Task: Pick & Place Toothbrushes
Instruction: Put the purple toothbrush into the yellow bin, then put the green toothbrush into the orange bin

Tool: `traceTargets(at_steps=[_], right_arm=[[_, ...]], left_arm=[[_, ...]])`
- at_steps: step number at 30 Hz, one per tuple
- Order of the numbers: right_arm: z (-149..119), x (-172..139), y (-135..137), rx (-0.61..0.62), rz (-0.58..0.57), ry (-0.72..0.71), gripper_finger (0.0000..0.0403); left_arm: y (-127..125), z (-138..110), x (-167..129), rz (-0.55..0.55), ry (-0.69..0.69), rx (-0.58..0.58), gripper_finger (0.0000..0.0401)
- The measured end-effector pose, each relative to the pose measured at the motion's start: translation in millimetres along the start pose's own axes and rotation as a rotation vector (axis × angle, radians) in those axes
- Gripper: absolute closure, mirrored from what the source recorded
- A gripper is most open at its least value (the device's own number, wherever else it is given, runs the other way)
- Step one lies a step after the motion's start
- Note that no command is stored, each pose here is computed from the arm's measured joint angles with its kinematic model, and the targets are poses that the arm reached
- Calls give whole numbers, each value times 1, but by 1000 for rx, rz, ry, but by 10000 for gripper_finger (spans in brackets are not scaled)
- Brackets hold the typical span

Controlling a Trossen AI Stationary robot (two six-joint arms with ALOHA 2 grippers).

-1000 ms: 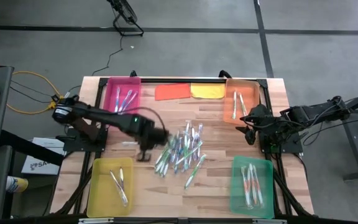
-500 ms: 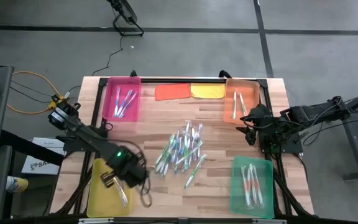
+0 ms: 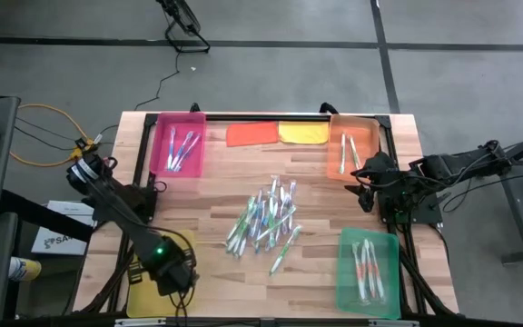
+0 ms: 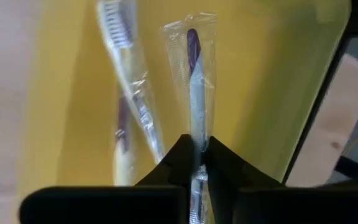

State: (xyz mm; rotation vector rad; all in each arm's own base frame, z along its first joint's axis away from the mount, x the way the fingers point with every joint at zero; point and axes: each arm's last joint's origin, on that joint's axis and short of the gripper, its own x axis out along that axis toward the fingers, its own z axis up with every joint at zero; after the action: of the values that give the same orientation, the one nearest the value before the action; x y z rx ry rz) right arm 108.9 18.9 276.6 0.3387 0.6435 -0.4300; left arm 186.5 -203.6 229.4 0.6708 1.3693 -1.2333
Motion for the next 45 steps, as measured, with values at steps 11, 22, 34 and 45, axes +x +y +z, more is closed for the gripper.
traceTargets(at_steps=[11,22,34,45], right_arm=[[0,0,0,1,1,1,160],[0,0,0,9,1,0,160],[0,0,0,24,2,1,160],[0,0,0,24,4,3,160]], left_arm=[[5,-8,18,26,18,3,262],[30,-9,-22,312,15,-478,230],[118,-59,-50,662,-326,-1263,229],[172,-99,-73,800,-672,-1388,229]])
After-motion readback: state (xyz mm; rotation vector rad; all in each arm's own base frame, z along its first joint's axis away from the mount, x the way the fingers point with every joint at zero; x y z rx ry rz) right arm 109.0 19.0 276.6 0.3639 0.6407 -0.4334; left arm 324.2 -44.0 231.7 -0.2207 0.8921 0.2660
